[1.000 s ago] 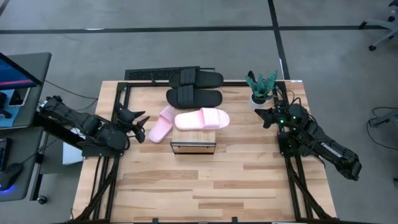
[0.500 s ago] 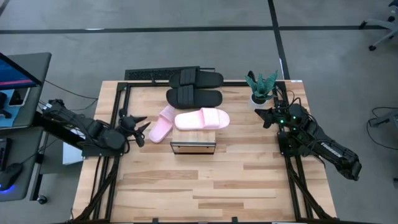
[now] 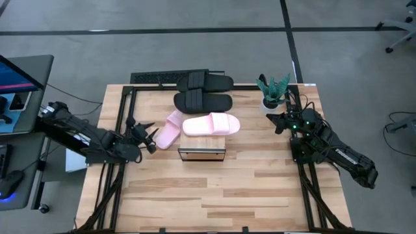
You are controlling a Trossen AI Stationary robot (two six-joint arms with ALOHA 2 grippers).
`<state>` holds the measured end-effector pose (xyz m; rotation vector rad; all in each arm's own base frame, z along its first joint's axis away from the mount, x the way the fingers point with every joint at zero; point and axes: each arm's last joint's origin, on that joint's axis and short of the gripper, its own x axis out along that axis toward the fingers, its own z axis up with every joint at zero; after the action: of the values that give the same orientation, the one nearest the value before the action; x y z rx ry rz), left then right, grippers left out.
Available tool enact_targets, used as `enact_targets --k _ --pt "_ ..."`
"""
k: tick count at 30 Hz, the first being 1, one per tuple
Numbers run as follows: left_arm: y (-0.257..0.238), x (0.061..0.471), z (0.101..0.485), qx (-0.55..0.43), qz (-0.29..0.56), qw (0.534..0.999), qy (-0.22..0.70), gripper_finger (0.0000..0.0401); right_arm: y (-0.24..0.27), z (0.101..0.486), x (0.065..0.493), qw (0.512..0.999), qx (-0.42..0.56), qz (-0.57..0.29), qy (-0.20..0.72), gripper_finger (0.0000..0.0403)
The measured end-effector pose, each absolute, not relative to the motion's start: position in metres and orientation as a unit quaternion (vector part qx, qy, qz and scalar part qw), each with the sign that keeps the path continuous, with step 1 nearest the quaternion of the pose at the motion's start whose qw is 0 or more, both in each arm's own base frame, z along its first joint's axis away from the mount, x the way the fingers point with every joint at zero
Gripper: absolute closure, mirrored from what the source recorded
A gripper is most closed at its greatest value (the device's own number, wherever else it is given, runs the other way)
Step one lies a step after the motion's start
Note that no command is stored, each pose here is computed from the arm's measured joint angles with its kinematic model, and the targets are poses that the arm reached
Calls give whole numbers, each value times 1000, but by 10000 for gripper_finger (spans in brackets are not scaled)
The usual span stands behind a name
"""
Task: Pick and place slides into the shelf
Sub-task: Put the pink slide on the shelf
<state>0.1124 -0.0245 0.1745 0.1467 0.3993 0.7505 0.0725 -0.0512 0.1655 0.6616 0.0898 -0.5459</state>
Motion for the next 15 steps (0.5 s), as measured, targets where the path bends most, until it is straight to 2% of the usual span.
enact_targets --k 5,8,15 --pt "-21 121 170 -8 402 900 168 269 -51 166 72 908 321 -265 43 390" --pt "-15 126 166 -55 407 893 184 269 -51 165 72 908 321 -265 44 390" --pt "-3 144 164 -81 398 892 201 269 -51 165 72 908 321 -265 44 390"
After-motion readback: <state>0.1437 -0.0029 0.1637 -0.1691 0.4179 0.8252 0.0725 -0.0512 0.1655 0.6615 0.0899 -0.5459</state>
